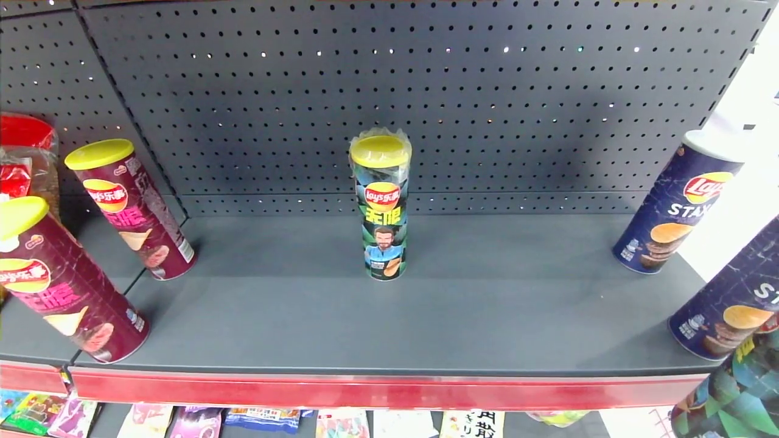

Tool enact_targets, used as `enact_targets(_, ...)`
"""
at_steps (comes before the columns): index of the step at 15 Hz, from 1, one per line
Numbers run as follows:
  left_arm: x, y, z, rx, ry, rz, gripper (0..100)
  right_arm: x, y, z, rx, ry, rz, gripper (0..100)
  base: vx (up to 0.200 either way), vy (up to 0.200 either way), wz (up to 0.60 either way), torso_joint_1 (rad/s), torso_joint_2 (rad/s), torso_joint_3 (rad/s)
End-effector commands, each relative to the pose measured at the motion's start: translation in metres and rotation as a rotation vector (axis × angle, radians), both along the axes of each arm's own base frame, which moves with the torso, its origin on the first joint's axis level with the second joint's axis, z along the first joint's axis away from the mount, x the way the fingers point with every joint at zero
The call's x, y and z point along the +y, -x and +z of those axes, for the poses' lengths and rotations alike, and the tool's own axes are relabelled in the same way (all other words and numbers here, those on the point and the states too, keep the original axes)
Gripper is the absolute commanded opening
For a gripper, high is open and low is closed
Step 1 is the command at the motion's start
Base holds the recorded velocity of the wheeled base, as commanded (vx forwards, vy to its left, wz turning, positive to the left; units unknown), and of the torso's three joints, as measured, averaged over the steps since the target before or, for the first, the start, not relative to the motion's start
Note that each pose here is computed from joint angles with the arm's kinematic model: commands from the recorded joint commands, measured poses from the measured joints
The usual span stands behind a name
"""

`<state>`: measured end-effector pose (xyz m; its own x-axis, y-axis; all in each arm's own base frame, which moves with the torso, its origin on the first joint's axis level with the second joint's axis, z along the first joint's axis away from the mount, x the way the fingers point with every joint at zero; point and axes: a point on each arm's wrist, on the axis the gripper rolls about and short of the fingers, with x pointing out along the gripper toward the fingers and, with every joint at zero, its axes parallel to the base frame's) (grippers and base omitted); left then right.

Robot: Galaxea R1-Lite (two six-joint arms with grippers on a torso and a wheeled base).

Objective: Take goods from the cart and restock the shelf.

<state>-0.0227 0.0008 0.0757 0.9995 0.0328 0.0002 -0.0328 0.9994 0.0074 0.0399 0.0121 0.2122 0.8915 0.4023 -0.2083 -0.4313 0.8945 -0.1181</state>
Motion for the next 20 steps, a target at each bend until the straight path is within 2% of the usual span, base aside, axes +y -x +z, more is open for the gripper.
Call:
enact_targets(1,0.0,-0.002,0.001,0.028,-0.005,-0.011,100,0.004,-0.005,0.011,-0.01,0.0,0.077,0,0.0,0.0,0.0,0.0,0.0,0.0)
enact_targets(3,0.0,-0.004,0.001,0.045,-0.052,-0.048,100,0.01,-0.016,0.015,0.018,0.011,0.127,0,0.0,0.0,0.0,0.0,0.0,0.0)
enact_targets(4,0.0,-0.004,0.001,0.045,-0.052,-0.048,100,0.01,-0.016,0.015,0.018,0.011,0.127,0,0.0,0.0,0.0,0.0,0.0,0.0)
enact_targets(6,-0.001,-0.003,0.003,0.031,-0.076,-0.092,100,0.015,-0.032,0.012,0.018,0.028,0.135,0,0.0,0.0,0.0,0.0,0.0,0.0)
enact_targets(7,-0.002,-0.002,0.03,-0.007,-0.082,-0.161,100,0.016,-0.036,0.013,0.018,0.028,0.135,0,0.0,0.0,0.0,0.0,0.0,0.0)
enact_targets(8,-0.004,-0.014,0.074,0.028,-0.073,-0.221,100,0.017,-0.038,0.014,0.022,0.029,0.137,0,0.0,0.0,0.0,0.0,0.0,0.0)
enact_targets(10,-0.007,-0.038,0.13,0.032,-0.043,-0.336,100,0.018,-0.04,0.013,0.031,0.031,0.144,0,0.0,0.0,0.0,0.0,0.0,0.0)
enact_targets(11,-0.009,-0.054,0.142,0.063,-0.051,-0.403,100,0.021,-0.043,0.015,0.035,0.032,0.163,0,0.0,0.0,0.0,0.0,0.0,0.0)
enact_targets(12,-0.011,-0.064,0.147,0.07,-0.082,-0.438,100,0.022,-0.044,0.016,0.031,0.031,0.171,0,0.0,0.0,0.0,0.0,0.0,0.0)
enact_targets(13,-0.012,-0.078,0.152,0.091,-0.092,-0.457,100,0.022,-0.045,0.016,0.023,0.03,0.17,0,0.0,0.0,0.0,0.0,0.0,0.0)
enact_targets(14,-0.012,-0.088,0.16,0.091,-0.094,-0.471,100,0.022,-0.044,0.015,0.023,0.03,0.17,0,0.0,0.0,0.0,0.0,0.0,0.0)
enact_targets(17,-0.016,-0.104,0.162,0.127,-0.096,-0.525,100,0.022,-0.044,0.014,0.027,0.03,0.167,0,0.0,0.0,0.0,0.0,0.0,0.0)
enact_targets(18,-0.021,-0.109,0.159,0.149,-0.103,-0.611,100,0.022,-0.044,0.014,0.027,0.032,0.165,0,0.0,0.0,0.0,0.0,0.0,0.0)
enact_targets(19,-0.029,-0.117,0.156,0.176,-0.128,-0.704,100,0.022,-0.045,0.015,0.028,0.03,0.164,0,0.0,0.0,0.0,0.0,0.0,0.0)
enact_targets(20,-0.035,-0.125,0.153,0.204,-0.135,-0.748,100,0.022,-0.046,0.015,0.03,0.031,0.164,0,0.0,0.0,0.0,0.0,0.0,0.0)
